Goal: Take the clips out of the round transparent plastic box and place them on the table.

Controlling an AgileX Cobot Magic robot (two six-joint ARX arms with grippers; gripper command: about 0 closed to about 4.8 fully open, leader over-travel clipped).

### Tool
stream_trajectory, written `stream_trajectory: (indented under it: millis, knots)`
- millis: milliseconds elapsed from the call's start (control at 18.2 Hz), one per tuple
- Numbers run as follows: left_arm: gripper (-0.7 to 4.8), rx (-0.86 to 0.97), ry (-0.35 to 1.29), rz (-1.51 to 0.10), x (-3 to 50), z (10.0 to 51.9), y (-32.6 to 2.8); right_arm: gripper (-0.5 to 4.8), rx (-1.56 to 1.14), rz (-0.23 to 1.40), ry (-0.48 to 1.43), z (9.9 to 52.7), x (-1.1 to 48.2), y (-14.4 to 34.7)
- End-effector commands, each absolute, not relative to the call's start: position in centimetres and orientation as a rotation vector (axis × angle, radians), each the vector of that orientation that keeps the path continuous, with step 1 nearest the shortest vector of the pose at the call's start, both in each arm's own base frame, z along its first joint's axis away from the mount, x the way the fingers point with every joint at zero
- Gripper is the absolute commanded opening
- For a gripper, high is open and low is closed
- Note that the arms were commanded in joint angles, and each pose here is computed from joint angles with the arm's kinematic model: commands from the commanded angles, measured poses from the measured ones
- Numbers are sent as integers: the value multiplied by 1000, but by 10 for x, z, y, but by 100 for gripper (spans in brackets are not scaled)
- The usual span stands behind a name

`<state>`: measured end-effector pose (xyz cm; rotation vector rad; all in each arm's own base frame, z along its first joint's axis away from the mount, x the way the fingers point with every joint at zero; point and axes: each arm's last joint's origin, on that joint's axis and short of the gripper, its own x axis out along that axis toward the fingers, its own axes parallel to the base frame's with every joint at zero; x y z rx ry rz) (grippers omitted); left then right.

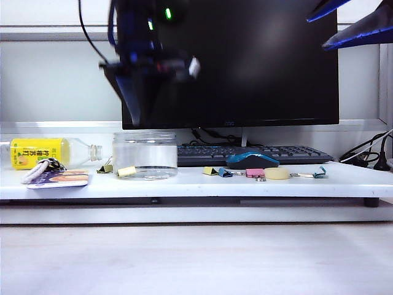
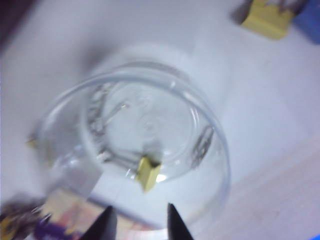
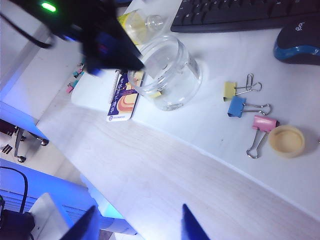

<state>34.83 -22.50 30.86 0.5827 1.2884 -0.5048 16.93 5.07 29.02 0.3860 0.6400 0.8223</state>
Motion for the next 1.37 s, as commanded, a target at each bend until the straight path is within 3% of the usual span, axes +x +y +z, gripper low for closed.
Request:
stream_trajectory:
  millis: [55,275,604,989,1374]
  knots:
    - [143,573,1294,-535,345,313,-222,212,377,829,617,292,170,51]
    - [143,681,1406,-486,339,281,-215,212,379,829,623,292,170,51]
    - [143,726,1406,-460,340,278,-211,212,382,826,636,291,169,51]
    - [143,617,1423,-362,340,277,-212,212,382,825,637,291,169,51]
    - [143,532,1401,-373,346,272,-217,212,380,827,630,291,169,51]
